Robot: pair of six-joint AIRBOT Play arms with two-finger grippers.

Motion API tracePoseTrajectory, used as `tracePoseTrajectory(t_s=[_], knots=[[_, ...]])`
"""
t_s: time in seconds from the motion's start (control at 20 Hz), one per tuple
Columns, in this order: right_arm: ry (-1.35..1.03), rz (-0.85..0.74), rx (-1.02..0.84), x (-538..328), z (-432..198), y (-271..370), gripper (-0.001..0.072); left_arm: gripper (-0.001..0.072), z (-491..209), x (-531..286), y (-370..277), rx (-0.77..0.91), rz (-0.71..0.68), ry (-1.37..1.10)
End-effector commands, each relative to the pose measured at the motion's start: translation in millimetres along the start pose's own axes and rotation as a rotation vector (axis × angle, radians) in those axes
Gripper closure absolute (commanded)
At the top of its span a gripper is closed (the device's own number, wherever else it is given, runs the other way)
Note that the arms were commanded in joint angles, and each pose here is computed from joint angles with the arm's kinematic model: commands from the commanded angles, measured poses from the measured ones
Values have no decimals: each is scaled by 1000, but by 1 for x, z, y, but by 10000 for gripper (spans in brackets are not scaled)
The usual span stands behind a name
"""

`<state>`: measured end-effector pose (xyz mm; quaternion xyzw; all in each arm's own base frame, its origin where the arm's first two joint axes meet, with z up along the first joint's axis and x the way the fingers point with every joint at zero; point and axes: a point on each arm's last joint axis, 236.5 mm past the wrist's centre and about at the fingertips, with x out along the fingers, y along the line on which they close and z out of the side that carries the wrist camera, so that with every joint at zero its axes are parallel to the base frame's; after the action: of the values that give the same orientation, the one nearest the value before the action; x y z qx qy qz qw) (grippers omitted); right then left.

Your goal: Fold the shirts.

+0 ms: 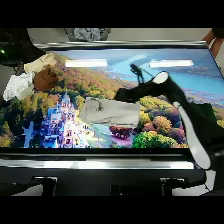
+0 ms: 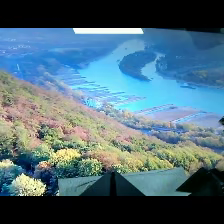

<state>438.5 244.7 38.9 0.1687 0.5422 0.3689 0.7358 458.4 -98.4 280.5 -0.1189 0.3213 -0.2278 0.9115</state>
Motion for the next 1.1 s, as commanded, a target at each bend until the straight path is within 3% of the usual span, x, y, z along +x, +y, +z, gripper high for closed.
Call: tracePoseTrajectory(t_s=[0.0,0.05,0.15,0.3,0.45,0.55,0.6,0.65,0.95,1.05], knots=[[269,-401,93,-104,-77,-123,15,673,-14,9,6,1,1,37],[333,-421,160,-115,-102,-141,20,673,-15,10,7,1,4,40],[300,-298,266,-84,-123,-144,25,673,-15,10,8,10,8,40],[13,-83,337,-14,-90,-127,39,673,-15,10,7,9,6,41],[-78,44,389,21,-73,-115,44,673,-15,10,7,9,6,41],[-128,102,402,29,-61,-112,152,673,-15,10,7,9,6,41],[-155,115,401,29,-55,-112,366,673,-15,10,7,9,6,41],[-181,125,399,26,-48,-111,643,673,-15,10,7,9,6,41],[-238,225,30,-62,15,-40,655,673,-15,10,8,10,6,41],[-241,83,2,-124,31,-58,655,673,-15,10,8,10,6,41]])
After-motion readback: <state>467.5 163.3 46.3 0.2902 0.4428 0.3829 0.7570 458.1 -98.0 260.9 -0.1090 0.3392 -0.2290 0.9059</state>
